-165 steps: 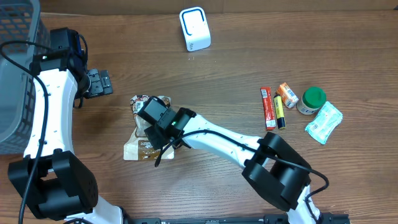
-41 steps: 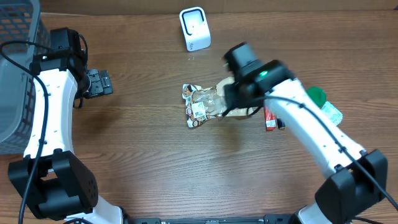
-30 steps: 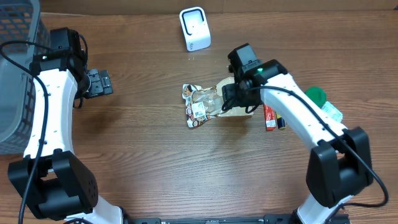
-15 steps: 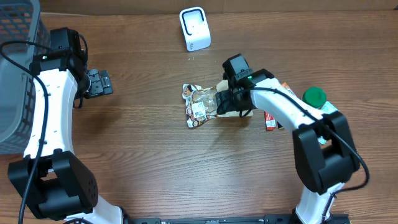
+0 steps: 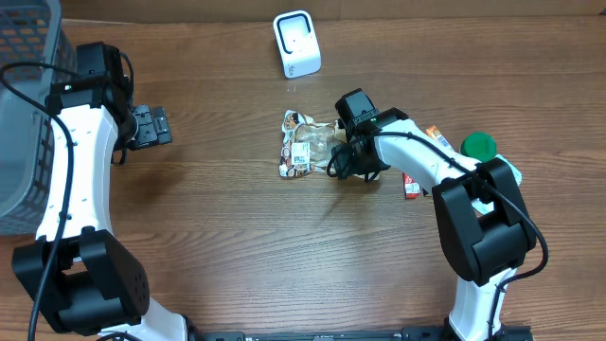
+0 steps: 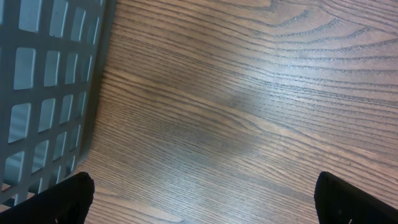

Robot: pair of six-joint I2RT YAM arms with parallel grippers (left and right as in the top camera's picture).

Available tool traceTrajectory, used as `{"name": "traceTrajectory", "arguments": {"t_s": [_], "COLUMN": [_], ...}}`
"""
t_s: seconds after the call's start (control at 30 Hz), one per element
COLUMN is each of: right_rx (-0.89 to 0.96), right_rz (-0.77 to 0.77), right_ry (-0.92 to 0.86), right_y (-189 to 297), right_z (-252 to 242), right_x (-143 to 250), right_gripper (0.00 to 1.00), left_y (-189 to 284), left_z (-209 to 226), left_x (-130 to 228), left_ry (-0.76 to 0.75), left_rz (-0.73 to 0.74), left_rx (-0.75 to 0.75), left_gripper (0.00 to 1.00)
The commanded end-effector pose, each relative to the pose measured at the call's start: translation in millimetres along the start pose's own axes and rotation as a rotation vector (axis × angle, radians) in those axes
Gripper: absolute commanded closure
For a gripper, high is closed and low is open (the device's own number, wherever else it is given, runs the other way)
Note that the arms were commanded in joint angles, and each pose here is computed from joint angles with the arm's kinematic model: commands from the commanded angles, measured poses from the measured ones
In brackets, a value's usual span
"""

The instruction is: Scan the item barcode

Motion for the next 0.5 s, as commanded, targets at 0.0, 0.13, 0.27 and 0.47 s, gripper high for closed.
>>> {"name": "traceTrajectory", "arguments": {"t_s": [0.0,0.13,0.27,0.47], "right_rx": [-0.021,-0.024,-0.023,0.012], "right_rz": [-0.005,-0.098,-0.164,-0.157], "right_ry": [-0.001,-0.001,-0.005,-0.006], "right_y": [13.5,50.2,62.2,43.4], "right_z": [1.8,1.9,1.6,-1.1], "right_x": [0.6,-8.7,-15.7,-20.9], "right_gripper": [0.29,0.27,0.24,0.24], "left_y": [0.9,0.9,1.0,0.9], "left_z": [-2.8,-2.8,-3.0,-2.5], "left_x": [0.1,0.1,0.1,0.0], "left_ry": [-0.025,-0.025,-0.025,-0.024], "left_rz": [-0.003,-0.003,-0.003,-0.003], "left_rx": [0.004,0.005,0.005,0.005], "left_gripper": [0.00,0.00,0.00,0.00]}}
Point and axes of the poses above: each gripper's point midway between its finger pads, its own y axis back along the fingers, its own z axis along the line the jaws close on, x = y × z, the point moved 8 cm from there along y, back along the fingers, and after that the axes turned 10 degrees about y, right-handed, at the moved point
